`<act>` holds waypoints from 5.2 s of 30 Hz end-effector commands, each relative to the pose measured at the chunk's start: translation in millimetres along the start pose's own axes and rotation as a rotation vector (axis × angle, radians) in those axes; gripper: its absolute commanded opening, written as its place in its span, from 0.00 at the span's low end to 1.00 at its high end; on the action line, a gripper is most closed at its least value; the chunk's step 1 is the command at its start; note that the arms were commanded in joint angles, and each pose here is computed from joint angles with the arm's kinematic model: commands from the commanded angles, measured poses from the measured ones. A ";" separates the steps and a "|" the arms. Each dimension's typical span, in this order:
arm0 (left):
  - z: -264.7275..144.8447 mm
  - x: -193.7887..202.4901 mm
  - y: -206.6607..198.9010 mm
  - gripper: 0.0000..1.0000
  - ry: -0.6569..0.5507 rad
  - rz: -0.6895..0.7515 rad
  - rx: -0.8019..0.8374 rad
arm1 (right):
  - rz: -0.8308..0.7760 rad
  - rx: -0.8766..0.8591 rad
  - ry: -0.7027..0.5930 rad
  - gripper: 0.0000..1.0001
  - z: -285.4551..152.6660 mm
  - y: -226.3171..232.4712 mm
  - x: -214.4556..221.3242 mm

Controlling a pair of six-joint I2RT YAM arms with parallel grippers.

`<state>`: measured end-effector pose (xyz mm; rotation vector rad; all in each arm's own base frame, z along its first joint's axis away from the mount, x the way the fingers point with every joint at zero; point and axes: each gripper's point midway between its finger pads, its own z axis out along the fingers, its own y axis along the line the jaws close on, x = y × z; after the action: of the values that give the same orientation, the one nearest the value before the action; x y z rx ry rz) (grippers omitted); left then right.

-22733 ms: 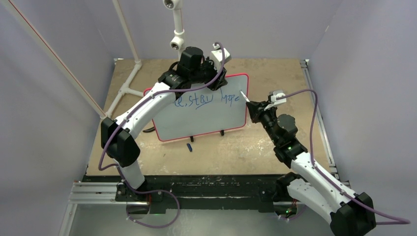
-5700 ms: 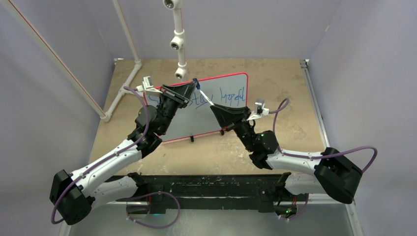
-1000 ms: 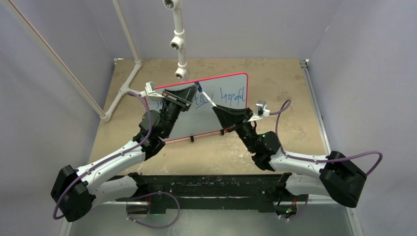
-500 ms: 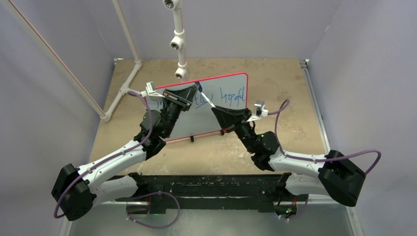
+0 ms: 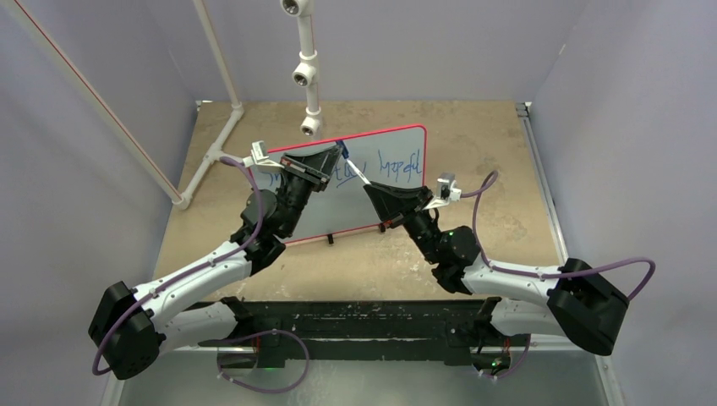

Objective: Write a sentence on the whiteboard
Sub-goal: Insert the pen cap into the whiteboard marker, then adjust the pen cap from the whiteboard marker.

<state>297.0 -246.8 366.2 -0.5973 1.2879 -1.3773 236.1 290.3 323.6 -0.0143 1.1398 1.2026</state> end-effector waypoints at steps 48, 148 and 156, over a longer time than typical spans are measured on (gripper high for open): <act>-6.0 33.9 -32.2 0.02 0.105 0.082 0.119 | 0.001 0.021 -0.352 0.00 44.9 14.1 -70.1; -91.2 105.7 -13.2 0.00 0.875 0.446 0.218 | -0.033 -0.155 -0.100 0.00 -5.2 53.8 -64.3; -26.6 46.5 -47.5 0.35 0.658 0.710 0.114 | -0.071 -0.046 0.039 0.00 -32.9 31.1 -48.8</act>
<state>239.0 -295.7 396.5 0.3243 1.6034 -1.2122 186.3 264.6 358.1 -0.1593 1.0769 1.2550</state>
